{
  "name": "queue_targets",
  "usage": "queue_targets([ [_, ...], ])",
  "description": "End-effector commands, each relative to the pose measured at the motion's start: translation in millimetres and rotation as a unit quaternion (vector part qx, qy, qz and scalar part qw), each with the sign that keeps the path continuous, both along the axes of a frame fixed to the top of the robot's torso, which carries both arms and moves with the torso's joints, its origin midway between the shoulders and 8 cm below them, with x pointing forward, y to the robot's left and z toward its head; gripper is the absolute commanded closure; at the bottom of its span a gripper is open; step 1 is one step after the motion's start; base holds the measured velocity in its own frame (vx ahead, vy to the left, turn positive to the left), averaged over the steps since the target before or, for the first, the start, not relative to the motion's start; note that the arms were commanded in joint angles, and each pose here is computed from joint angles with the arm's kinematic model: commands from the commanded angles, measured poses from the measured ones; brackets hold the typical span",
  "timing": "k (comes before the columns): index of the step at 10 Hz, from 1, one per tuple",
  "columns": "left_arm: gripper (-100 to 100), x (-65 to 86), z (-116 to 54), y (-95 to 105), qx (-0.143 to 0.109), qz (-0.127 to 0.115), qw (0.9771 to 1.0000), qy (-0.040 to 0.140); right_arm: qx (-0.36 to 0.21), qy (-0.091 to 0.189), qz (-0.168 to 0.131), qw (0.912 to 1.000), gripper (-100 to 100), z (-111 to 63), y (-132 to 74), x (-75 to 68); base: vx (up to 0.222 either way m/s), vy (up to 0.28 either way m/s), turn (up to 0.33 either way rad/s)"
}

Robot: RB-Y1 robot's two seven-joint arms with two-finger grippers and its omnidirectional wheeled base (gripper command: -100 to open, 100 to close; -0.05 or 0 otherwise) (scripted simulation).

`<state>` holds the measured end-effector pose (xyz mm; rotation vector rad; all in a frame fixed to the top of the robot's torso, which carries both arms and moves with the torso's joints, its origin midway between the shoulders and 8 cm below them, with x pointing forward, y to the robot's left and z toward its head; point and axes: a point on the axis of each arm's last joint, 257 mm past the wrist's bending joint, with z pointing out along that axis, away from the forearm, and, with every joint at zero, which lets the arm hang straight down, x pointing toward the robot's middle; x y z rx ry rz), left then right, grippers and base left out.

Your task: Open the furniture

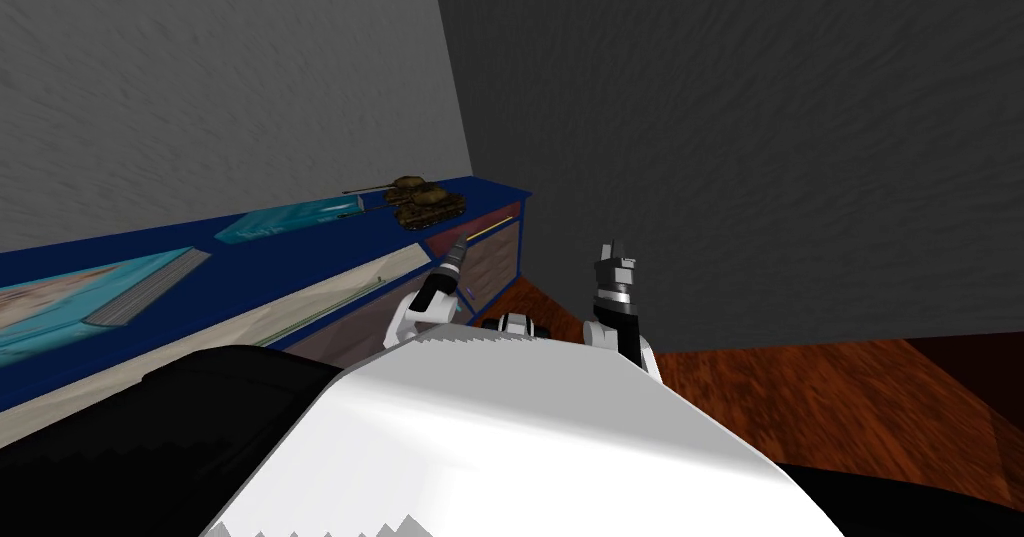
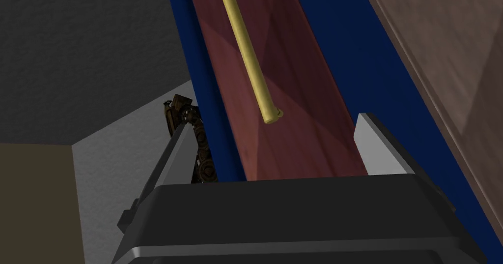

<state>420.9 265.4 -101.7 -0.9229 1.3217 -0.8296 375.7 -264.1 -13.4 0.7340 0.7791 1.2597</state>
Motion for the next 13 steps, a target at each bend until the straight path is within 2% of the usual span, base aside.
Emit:
queue_targets([
  [1,-100,0.6,-12.7,2.2,0.0,0.007,0.9996,0.028,0.0,0.0,0.0,1.0,0,0.0,0.0,0.0,0.016,-0.029,0.008],
  [2,-100,1.5,-7.5,2.3,0.0,0.005,0.9998,0.02,0.0,0.0,0.0,1.0,0,0.0,0.0,0.0,0.009,-0.013,0.002],
  [3,-100,1.6,-8.8,2.6,0.0,0.005,0.9997,0.022,0.0,0.0,0.0,1.0,0,0.0,0.0,0.0,0.0,0.0,0.0],
  [4,100,1.6,-8.7,2.6,0.0,0.005,0.9997,0.022,0.0,0.0,0.0,1.0,0,0.0,0.0,0.0,0.0,0.0,0.0],
  [9,100,-3.9,-4.8,-1.5,0.0,0.004,0.9997,0.022,0.0,0.0,0.0,1.0,0,0.1,0.2,0.1,-0.093,-0.128,0.006],
  [10,-100,-6.8,-5.1,-0.1,-0.001,0.006,0.9996,0.029,0.0,0.0,0.0,1.0,0,0.1,0.1,0.0,0.056,0.046,-0.022],
  [13,-100,-12.0,-2.2,1.9,-0.001,0.009,0.9993,0.035,0.0,0.0,0.0,1.0,0,-0.1,-0.2,-0.1,0.121,0.12,-0.014],
])
